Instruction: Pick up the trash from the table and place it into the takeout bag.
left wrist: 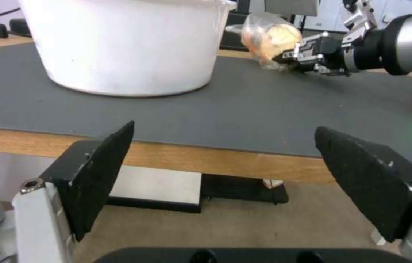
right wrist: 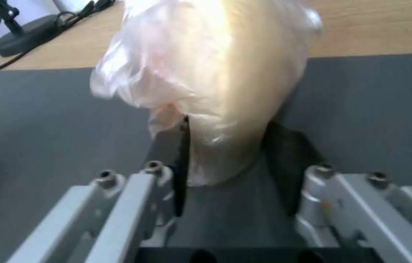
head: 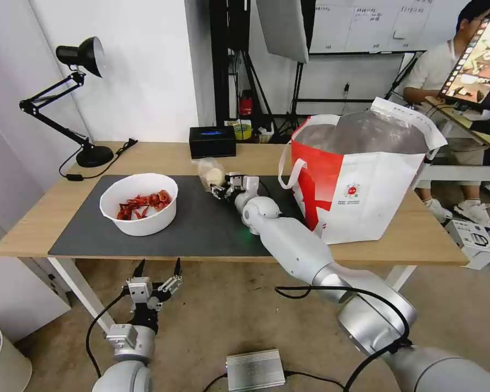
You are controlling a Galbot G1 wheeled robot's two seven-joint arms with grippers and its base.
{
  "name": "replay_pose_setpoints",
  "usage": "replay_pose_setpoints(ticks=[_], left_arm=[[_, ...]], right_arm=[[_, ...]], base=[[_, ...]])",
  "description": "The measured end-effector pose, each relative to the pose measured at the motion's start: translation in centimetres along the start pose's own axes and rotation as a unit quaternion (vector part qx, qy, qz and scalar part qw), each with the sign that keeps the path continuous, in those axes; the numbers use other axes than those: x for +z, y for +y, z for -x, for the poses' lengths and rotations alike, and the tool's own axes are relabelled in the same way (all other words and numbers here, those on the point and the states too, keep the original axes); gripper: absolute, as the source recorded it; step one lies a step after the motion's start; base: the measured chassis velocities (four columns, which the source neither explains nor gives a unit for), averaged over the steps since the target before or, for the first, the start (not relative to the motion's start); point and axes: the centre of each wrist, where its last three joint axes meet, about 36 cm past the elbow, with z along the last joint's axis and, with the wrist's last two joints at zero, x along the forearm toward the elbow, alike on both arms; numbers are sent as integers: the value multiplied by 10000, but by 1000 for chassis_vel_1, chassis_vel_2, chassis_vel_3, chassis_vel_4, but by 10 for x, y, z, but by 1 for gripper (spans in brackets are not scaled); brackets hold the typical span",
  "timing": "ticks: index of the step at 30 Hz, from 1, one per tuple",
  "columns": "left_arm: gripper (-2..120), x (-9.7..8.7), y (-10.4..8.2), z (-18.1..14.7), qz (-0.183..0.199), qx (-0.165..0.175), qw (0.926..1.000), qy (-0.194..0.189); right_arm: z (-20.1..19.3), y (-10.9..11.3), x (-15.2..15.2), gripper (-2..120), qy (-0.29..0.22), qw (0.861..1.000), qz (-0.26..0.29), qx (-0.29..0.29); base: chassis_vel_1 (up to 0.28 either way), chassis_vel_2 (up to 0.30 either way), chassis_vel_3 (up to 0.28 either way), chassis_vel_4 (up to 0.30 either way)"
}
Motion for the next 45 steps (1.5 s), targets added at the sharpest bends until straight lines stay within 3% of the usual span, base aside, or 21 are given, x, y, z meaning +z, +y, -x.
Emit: replay_pose_setpoints(ticks=[6,17,22,29,34,45], left_arm=[[100,2,-1,1,-10,23,10000,3],[100,4,3,6,10,71,10000,4],[100,3,5,9,-16,106,9999,-13],[100,2,5,9,-19,133,9999,-25],[100,0,7,9,-24,129,9999,-55],[100,-6,10,7,-55,122,9998,-143]], right_arm=[[0,-2,5,13,-92,9998,-150,9],[-3,3,20,8,-285,9982,-531,-6],[-8,11,22,0,-523,9954,-807,-26],[-13,16,25,0,-903,9901,-1075,26],[-17,22,26,0,-1203,9833,-1363,27],[-36,38,13,0,-2112,9545,-2103,50]], base=[[0,0,0,0],[0,0,0,0],[0,0,0,0],[0,0,0,0],[0,0,0,0],[0,0,0,0]])
